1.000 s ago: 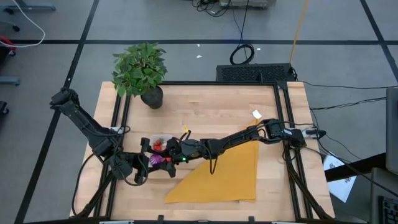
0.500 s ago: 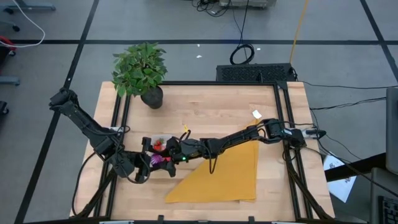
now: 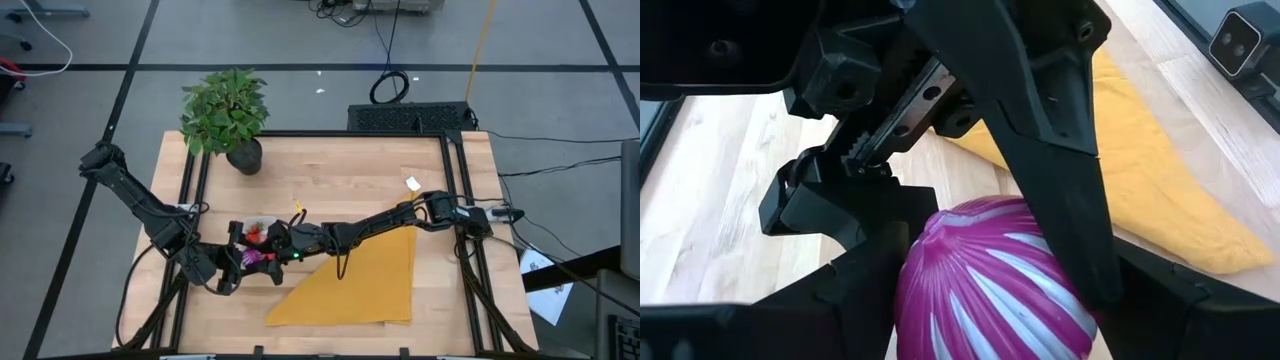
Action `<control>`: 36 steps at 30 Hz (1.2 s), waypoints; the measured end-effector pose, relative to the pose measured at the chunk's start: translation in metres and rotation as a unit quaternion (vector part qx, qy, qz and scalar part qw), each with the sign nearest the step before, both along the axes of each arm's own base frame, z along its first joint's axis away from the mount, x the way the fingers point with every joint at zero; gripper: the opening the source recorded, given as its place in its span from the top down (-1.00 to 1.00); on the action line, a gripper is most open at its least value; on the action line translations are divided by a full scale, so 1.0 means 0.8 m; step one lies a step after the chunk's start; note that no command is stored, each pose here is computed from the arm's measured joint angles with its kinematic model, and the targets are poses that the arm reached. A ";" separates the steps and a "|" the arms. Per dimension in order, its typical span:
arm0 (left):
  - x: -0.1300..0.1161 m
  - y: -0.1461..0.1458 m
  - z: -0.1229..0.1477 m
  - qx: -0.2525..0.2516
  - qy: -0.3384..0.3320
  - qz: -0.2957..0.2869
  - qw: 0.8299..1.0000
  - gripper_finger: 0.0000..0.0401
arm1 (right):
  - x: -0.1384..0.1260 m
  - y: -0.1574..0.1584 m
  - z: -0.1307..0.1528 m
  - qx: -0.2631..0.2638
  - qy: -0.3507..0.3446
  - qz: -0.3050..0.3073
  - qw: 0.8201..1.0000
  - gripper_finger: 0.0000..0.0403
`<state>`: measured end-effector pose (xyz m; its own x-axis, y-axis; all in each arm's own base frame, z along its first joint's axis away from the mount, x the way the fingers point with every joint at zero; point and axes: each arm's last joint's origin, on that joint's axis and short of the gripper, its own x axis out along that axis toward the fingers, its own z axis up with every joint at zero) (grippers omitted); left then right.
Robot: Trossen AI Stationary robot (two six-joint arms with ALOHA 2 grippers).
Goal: Pick and placing Produce into tupperware
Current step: Put the purple onion into the transparent bin
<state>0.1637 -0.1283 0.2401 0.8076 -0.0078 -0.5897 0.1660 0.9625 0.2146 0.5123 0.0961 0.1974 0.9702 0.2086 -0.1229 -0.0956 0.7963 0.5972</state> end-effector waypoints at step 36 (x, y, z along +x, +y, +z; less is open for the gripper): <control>0.000 0.000 0.000 -0.007 -0.001 0.010 1.000 -0.38 | 0.000 0.001 0.000 -0.001 -0.001 0.002 1.000 -0.25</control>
